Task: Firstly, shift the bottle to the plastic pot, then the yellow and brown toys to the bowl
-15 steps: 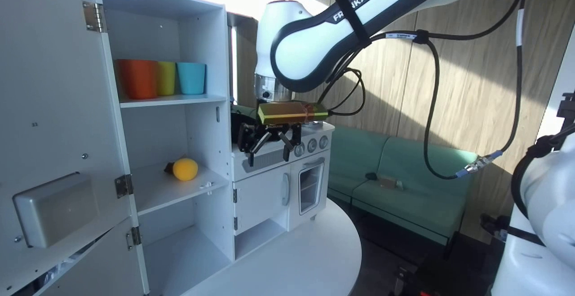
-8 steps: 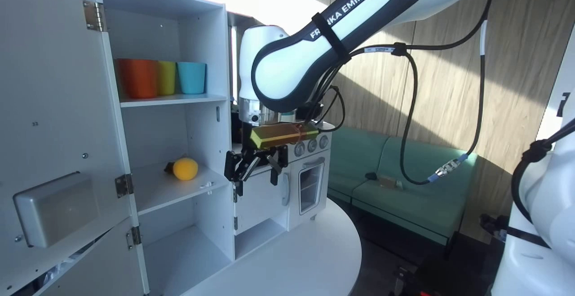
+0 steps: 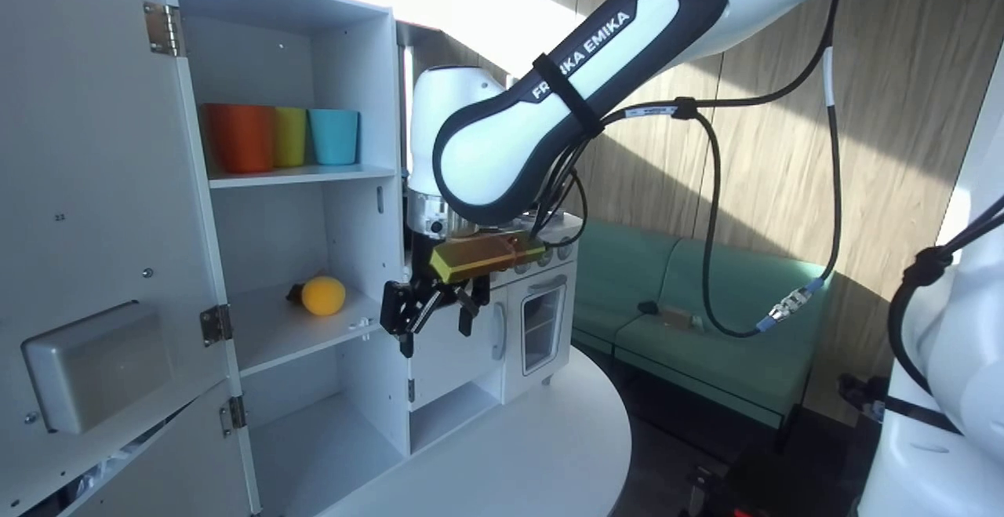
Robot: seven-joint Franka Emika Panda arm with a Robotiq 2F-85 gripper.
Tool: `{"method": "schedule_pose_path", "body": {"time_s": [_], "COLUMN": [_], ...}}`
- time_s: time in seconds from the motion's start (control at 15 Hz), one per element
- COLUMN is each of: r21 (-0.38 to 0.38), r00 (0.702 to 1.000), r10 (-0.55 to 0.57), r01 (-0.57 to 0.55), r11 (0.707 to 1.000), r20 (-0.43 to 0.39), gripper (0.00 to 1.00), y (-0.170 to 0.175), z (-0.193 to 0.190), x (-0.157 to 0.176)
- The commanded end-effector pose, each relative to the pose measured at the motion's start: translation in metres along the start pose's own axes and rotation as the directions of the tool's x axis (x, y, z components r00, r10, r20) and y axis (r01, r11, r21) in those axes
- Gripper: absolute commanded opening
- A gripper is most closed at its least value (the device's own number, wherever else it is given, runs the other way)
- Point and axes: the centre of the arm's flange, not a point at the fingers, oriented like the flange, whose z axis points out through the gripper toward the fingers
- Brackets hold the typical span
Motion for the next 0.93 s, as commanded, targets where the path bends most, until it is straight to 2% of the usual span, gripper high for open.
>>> {"method": "schedule_pose_path", "body": {"time_s": [0.0, 0.2, 0.47, 0.73, 0.87], "r21": [-0.015, -0.083, -0.201, -0.232, -0.232], "r00": [0.978, 0.924, 0.831, 0.754, 0.717], "r10": [-0.157, -0.292, -0.388, -0.441, -0.432], "r01": [0.157, 0.280, 0.334, 0.374, 0.366], "r11": [0.988, 0.956, 0.921, 0.898, 0.901], "r20": [-0.134, -0.246, -0.398, -0.487, -0.546], "gripper": [1.00, 1.00, 1.00, 1.00, 1.00], "y": [-0.038, -0.062, -0.086, -0.094, -0.087], "z": [0.033, 0.036, 0.007, -0.007, -0.008], "x": [0.029, 0.035, 0.044, 0.077, 0.093]}}
